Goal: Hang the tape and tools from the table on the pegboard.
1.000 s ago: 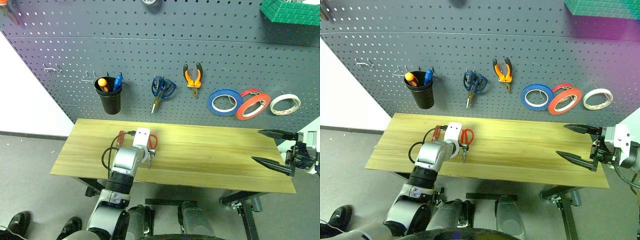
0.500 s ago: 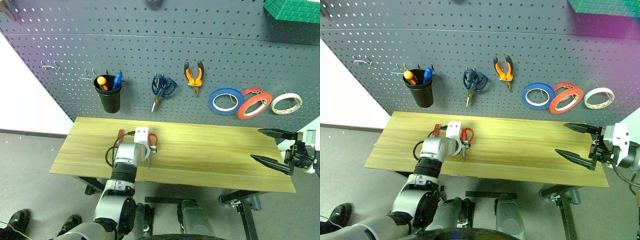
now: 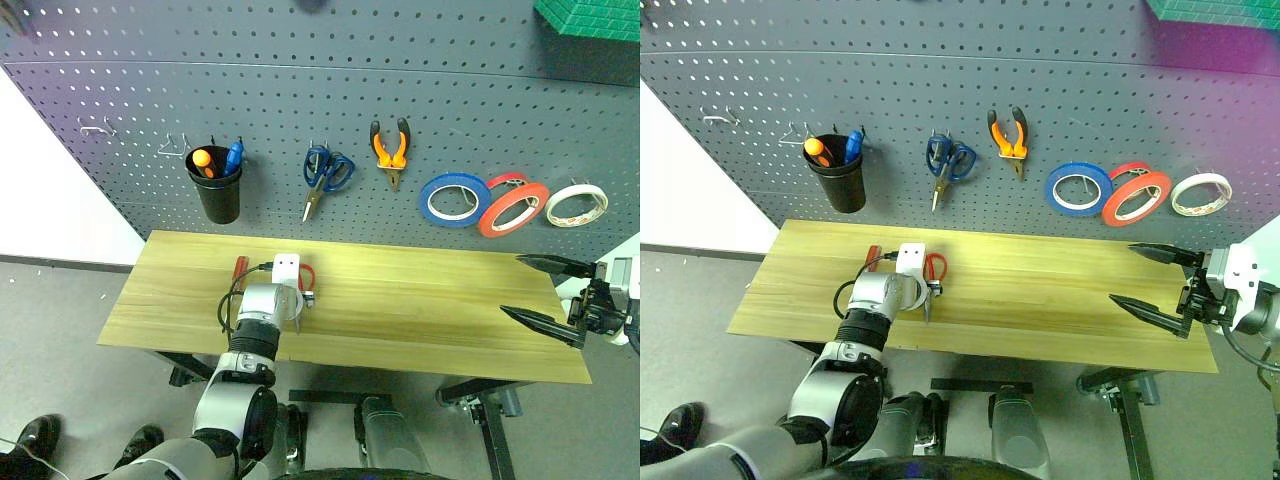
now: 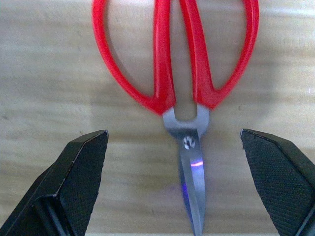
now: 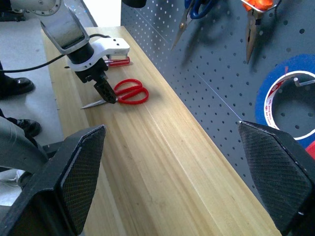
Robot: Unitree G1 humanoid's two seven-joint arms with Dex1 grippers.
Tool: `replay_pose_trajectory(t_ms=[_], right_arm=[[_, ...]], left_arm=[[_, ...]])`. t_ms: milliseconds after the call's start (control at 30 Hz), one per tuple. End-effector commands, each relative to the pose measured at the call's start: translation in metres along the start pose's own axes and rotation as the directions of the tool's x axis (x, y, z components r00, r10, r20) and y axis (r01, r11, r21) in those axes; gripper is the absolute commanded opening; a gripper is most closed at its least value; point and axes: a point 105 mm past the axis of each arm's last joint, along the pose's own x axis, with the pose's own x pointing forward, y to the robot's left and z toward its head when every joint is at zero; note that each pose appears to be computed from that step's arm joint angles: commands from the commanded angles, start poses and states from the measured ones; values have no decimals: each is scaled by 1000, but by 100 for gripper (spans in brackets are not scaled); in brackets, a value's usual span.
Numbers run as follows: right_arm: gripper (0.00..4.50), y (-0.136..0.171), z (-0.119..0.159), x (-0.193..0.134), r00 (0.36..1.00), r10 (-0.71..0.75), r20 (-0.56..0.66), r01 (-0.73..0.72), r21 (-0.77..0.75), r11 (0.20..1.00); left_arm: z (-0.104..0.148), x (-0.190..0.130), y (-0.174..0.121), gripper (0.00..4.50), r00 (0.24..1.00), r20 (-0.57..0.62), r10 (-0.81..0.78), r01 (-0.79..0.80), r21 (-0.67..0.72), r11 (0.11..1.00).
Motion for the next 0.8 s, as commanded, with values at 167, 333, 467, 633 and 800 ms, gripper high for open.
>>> replay_pose_trajectory(t_ms=[167,333,467,633,800], right_arm=[[449,9,20,-5,998,30,59,-29,-24,999],[449,12,31,-9,994,36,103,-38,22,999],[449,13,39,-10,988,42,150,-52,66,996],[449,16,37,-8,986,55,156,-68,84,994],[450,15,39,-4,987,47,151,-58,65,996]], left_arm=[[13,0,-7,450,999,39,-11,10,23,1000],[12,1,-8,450,999,36,-13,12,32,999],[12,1,-7,450,999,36,-12,11,34,999],[11,2,-8,450,999,37,-16,15,38,999],[10,3,-4,327,998,49,27,-30,73,997]])
